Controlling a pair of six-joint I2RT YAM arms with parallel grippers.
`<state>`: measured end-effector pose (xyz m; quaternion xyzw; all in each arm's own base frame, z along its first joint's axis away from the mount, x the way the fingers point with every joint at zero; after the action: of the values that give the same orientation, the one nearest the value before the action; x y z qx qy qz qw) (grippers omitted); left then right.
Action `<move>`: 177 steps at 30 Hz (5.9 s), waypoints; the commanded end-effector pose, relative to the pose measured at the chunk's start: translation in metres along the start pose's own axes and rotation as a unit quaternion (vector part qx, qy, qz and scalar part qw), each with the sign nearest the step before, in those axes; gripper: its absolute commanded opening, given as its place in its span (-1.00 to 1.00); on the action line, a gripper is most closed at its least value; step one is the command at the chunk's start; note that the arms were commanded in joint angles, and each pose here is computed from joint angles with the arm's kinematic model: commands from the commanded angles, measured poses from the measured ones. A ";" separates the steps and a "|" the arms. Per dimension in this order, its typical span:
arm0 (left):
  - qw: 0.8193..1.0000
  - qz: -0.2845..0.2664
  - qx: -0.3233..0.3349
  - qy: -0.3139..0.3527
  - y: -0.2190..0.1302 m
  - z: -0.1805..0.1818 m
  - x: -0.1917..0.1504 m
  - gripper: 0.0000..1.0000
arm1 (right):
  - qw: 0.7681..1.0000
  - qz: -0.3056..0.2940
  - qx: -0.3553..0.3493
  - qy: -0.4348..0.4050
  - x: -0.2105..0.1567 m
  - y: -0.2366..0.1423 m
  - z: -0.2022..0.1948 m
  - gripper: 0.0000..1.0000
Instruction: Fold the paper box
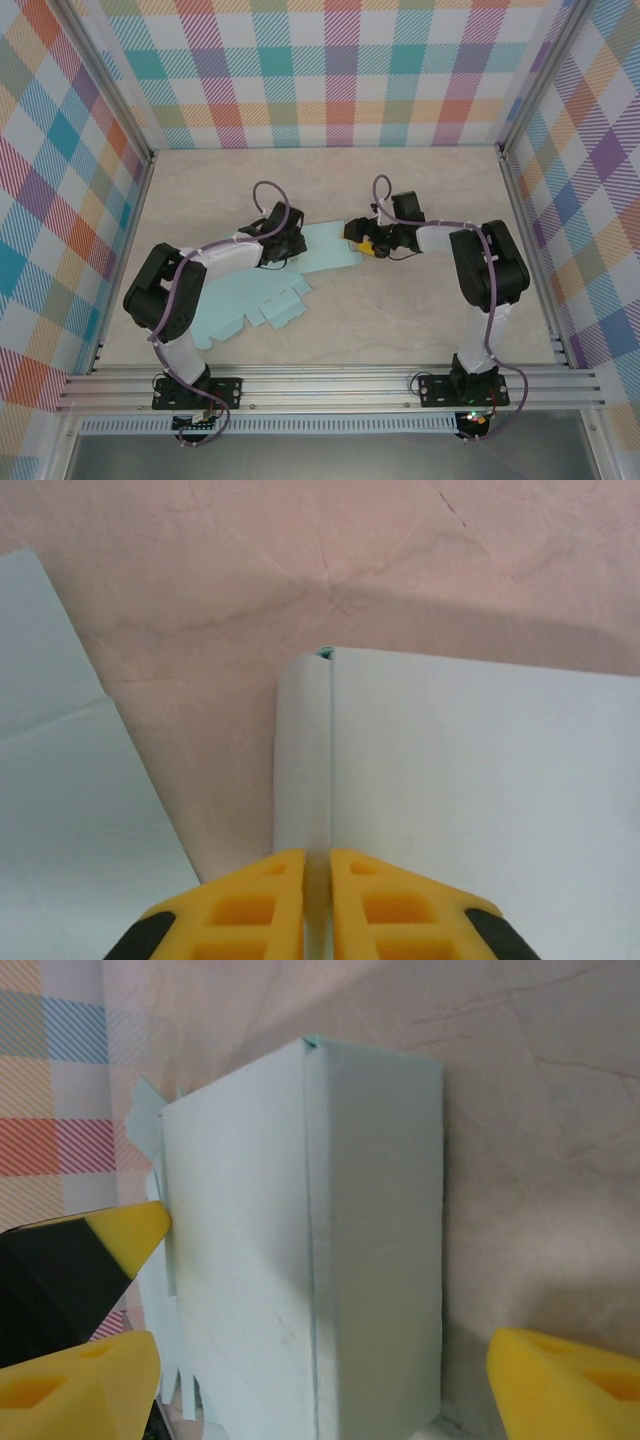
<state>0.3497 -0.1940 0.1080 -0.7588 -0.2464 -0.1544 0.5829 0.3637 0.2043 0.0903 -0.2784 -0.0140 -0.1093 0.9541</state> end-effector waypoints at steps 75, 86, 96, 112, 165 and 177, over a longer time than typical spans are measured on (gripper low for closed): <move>0.991 0.082 -0.090 -0.053 0.017 0.060 -0.003 -1.00 | 0.989 0.062 0.135 -0.027 0.006 0.040 0.052 0.00; 0.986 -0.032 -0.160 -0.020 -0.043 0.044 0.023 -0.32 | 0.990 0.038 0.133 0.023 -0.003 0.013 0.052 -0.27; 0.887 -0.281 -0.247 0.270 -0.145 -0.014 -0.016 0.55 | 0.980 0.050 0.142 0.132 -0.035 -0.029 0.035 -0.27; 0.705 -0.352 -0.159 0.595 -0.148 -0.039 -0.085 1.00 | 0.979 0.058 0.136 0.140 -0.079 -0.086 0.072 -0.25; 0.644 -0.239 -0.061 0.724 -0.131 -0.072 -0.079 -0.18 | 0.984 0.028 0.127 0.119 -0.086 -0.095 0.067 0.36; 0.684 -0.052 -0.143 0.714 -0.135 -0.052 -0.084 -0.40 | 0.990 -0.141 0.018 0.026 -0.091 -0.159 0.081 0.64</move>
<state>0.2158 -0.2429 0.2000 -0.4240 0.1665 -0.7607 0.4624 0.2464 0.1494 0.2290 -0.1933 0.0051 -0.2149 0.9573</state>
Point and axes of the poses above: each hand's point on the last joint's axis, 136 mm out from that joint toward the fingers, its own y axis out along the fingers, its own z axis along the line the jaws close on, x = y × z, the point moved 6 cm from there along -y, back along the fingers, and after that the axes turned 8 degrees about y, right-handed, at the moved point
